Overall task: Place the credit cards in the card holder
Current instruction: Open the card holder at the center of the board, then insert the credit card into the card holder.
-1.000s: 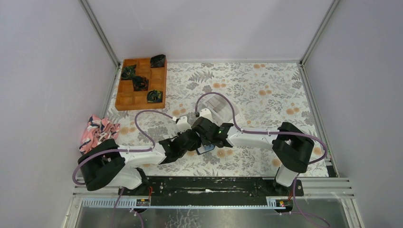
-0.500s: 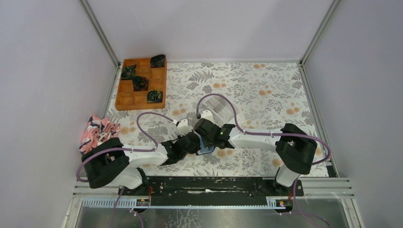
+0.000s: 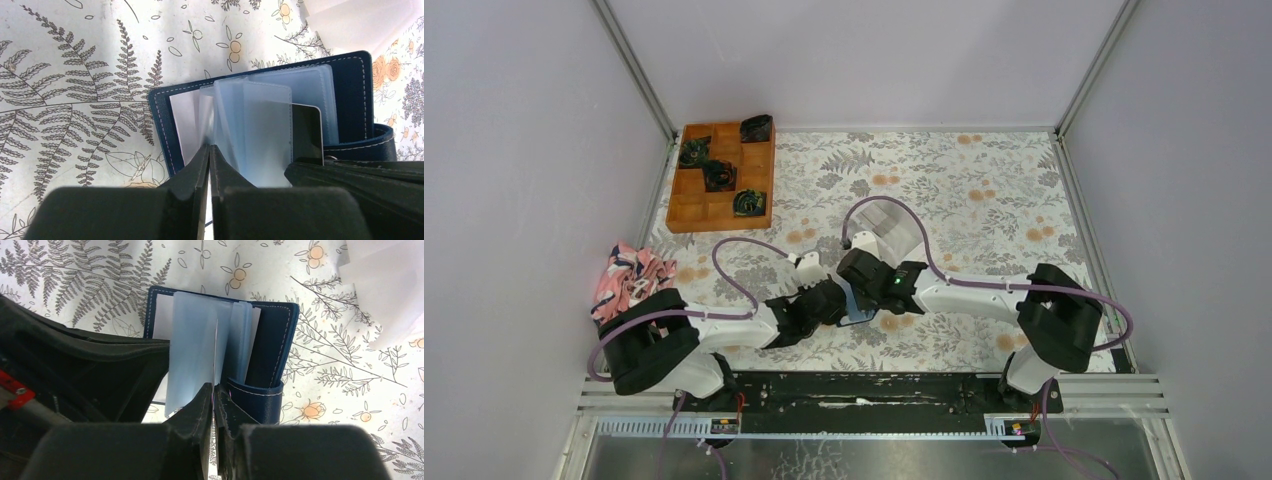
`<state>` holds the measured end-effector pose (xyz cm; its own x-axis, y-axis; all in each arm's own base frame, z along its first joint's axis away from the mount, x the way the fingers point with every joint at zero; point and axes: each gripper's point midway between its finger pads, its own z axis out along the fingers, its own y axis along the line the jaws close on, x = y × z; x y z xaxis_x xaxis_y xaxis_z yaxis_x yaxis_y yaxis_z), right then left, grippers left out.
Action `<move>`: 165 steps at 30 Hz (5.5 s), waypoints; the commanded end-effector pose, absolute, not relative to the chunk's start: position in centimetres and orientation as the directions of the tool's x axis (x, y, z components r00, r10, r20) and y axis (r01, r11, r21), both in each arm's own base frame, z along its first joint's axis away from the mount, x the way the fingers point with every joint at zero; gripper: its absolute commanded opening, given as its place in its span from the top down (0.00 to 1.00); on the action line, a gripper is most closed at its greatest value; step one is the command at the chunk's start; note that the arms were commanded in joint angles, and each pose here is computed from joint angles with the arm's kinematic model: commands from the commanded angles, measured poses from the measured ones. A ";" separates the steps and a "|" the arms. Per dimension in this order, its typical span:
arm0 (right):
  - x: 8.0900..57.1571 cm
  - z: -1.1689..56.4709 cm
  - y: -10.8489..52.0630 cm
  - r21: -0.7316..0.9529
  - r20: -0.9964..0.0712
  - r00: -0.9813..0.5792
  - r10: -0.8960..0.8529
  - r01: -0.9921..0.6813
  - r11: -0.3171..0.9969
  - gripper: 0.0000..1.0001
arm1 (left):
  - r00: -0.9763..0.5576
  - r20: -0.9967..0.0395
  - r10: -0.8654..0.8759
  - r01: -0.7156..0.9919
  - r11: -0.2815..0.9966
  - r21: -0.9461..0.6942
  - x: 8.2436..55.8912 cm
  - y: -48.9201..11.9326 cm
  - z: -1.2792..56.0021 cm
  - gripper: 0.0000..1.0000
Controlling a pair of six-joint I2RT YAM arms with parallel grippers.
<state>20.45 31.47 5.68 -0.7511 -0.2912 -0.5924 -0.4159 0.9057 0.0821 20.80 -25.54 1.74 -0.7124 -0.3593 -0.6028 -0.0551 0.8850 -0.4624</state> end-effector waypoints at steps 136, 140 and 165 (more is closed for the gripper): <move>17.7 -3.8 25.9 0.304 -0.430 -0.893 -0.134 -0.283 0.910 1.00 | -0.612 -0.603 -0.512 -0.405 0.858 -0.317 12.3 -16.2 -0.5 0.58; 17.7 -3.8 26.0 0.305 -0.429 -0.893 -0.137 -0.286 0.908 1.00 | -0.606 -0.593 -0.530 -0.416 0.847 -0.331 11.6 -16.0 -0.5 0.59; 17.5 -3.3 26.0 0.301 -0.429 -0.887 -0.168 -0.316 0.900 1.00 | -0.631 -0.604 -0.487 -0.423 0.869 -0.258 9.7 -15.4 -3.5 1.00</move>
<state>20.04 31.16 1.47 -0.8444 -0.0350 -0.5346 -0.3373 0.8100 0.4797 12.29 -19.61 0.23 -0.5332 -0.5875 -0.6088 -0.3770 0.8092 -0.4506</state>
